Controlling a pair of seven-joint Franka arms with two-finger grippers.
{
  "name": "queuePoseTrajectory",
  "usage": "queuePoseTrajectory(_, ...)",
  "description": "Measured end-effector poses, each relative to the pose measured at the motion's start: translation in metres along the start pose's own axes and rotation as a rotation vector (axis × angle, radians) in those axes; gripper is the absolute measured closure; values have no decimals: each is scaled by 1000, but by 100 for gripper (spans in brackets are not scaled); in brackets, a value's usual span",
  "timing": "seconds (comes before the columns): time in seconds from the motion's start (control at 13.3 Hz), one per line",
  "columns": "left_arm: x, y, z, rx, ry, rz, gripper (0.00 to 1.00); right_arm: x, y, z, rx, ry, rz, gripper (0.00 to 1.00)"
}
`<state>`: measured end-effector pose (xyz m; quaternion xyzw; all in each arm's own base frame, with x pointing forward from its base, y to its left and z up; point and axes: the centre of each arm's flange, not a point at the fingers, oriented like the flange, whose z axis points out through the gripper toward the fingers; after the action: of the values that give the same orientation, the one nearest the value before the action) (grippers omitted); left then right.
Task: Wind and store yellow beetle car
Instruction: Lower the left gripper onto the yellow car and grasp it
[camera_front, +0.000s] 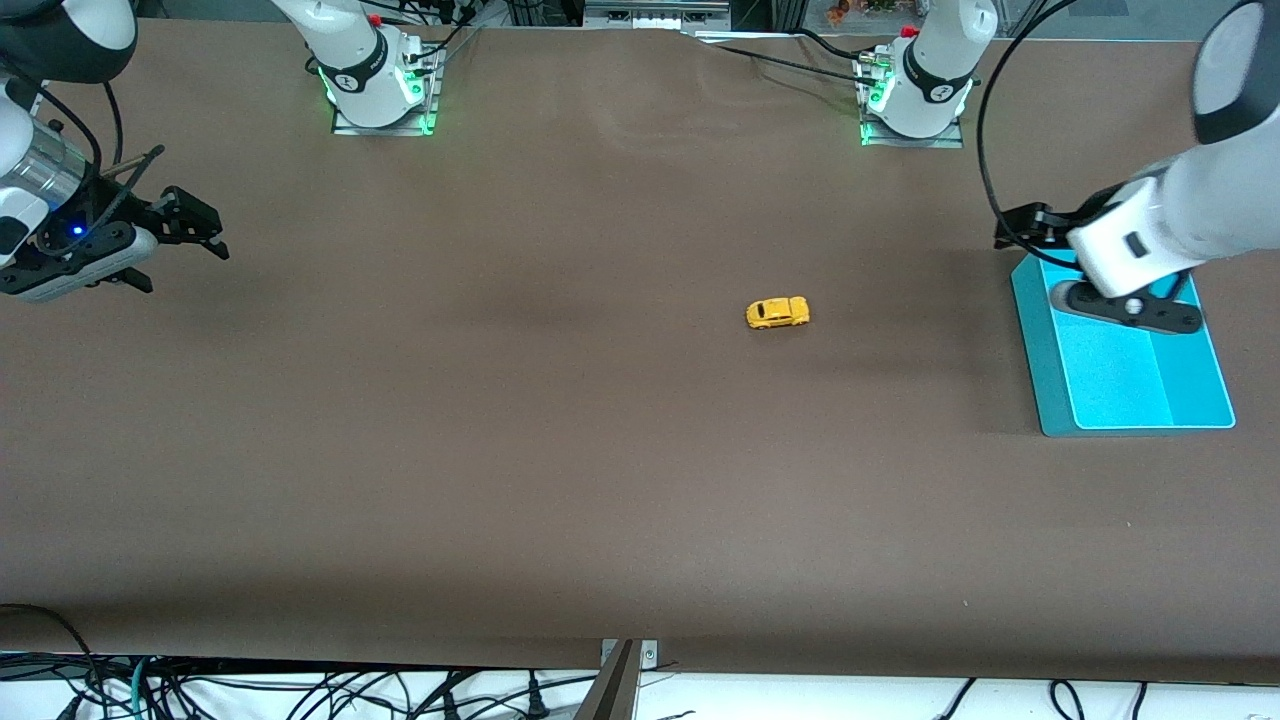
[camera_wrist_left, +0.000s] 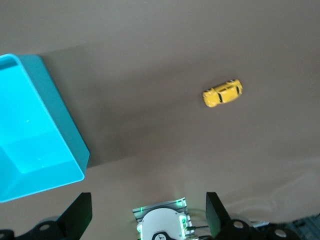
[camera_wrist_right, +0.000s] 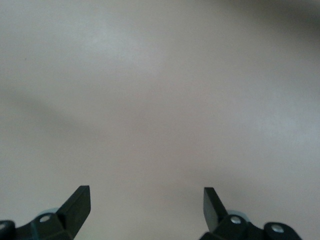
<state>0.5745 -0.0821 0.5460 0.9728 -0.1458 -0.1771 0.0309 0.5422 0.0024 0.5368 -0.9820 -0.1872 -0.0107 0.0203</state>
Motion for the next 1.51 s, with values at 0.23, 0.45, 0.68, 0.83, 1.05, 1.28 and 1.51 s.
queuePoseTrajectory(0.23, 18, 20, 35, 4, -10, 303, 0, 2, -13, -5, -7, -1, 92, 0)
queuePoseTrajectory(0.45, 49, 58, 102, 24, 17, 562, 0, 5, -24, -12, -9, -1, 147, 0)
queuePoseTrajectory(0.68, 63, 113, 171, 48, 54, 705, 0, 4, -26, -15, -7, -8, 155, 0)
queuePoseTrajectory(0.83, 62, 143, 210, 69, 97, 767, 0, 4, -26, -15, -7, -9, 156, 0)
queuePoseTrajectory(1.05, 54, 159, 257, 106, 170, 864, 0, 5, -25, -14, -6, -11, 157, 0)
queuePoseTrajectory(1.28, 46, 163, 293, 148, 245, 945, 0, 7, -24, -16, -6, -6, 157, 0)
queuePoseTrajectory(1.51, 41, 177, 313, 198, 271, 1021, 0, 9, -22, -17, -6, -2, 159, 0)
